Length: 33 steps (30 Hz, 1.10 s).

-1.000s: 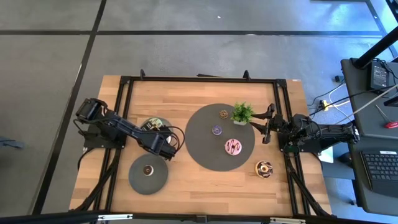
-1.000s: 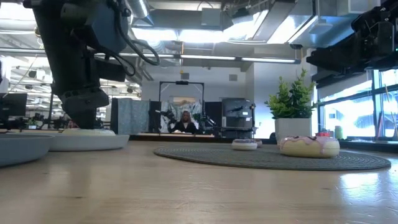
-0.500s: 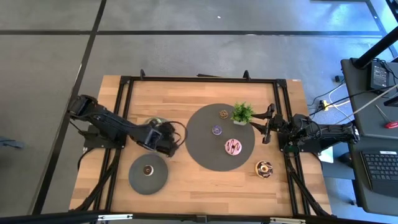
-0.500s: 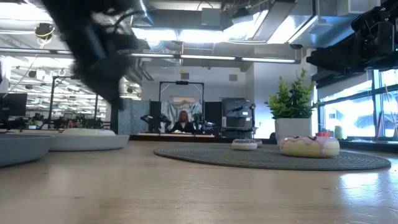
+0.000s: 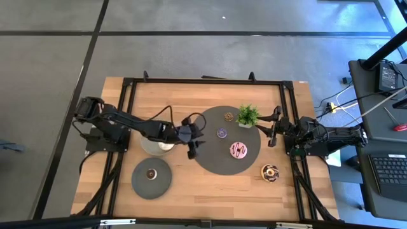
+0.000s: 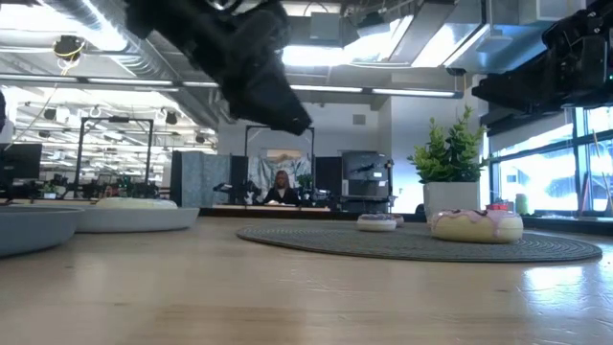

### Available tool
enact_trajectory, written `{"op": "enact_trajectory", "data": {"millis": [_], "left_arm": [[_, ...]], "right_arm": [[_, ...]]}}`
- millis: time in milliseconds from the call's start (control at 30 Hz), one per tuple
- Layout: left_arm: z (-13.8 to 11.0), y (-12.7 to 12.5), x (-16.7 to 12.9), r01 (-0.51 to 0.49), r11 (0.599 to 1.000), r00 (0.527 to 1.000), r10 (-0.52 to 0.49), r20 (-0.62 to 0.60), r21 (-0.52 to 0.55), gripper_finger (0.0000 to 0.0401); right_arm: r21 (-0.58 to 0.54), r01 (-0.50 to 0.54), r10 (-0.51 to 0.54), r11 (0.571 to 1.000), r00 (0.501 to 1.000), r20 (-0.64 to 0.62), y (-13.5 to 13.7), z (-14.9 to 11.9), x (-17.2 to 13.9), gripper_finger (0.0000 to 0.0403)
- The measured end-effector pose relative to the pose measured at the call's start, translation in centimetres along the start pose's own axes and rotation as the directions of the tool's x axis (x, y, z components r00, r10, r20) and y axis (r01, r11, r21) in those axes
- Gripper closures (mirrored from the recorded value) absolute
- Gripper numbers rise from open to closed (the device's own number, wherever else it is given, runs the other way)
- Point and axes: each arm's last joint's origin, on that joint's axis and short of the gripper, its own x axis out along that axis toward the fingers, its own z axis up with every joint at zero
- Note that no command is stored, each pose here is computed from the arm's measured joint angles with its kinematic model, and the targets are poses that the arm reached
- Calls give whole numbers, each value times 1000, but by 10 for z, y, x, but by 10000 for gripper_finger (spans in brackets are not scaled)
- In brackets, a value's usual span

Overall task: Pick & Place donuts
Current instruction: Put the small violet donut on the dark gray plate

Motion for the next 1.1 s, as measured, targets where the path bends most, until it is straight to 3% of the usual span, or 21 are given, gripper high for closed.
{"op": "enact_trajectory", "data": {"millis": [500, 600, 800, 1000, 1100], "left_arm": [[7, 31, 13, -53, 991, 999, 52, 7, 124, 244], [10, 38, 14, -71, 992, 997, 68, 26, 106, 244], [17, 56, 25, -103, 994, 990, 105, 97, -30, 244], [15, 61, 58, 35, 998, 983, -25, 180, -52, 244], [17, 58, 77, 47, 998, 986, -41, 159, -32, 244]], "right_arm": [[-3, 23, -23, 1000, 1000, -4, -1, 0, 0, 234], [-10, 23, -23, 1000, 1000, -7, -1, 0, 0, 234], [-83, 21, -22, 996, 1000, -18, 0, -1, 1, 234], [-94, 14, -18, 995, 999, -49, 1, -4, 3, 234], [-96, 10, -17, 995, 998, -65, 1, -5, 4, 234]]}}
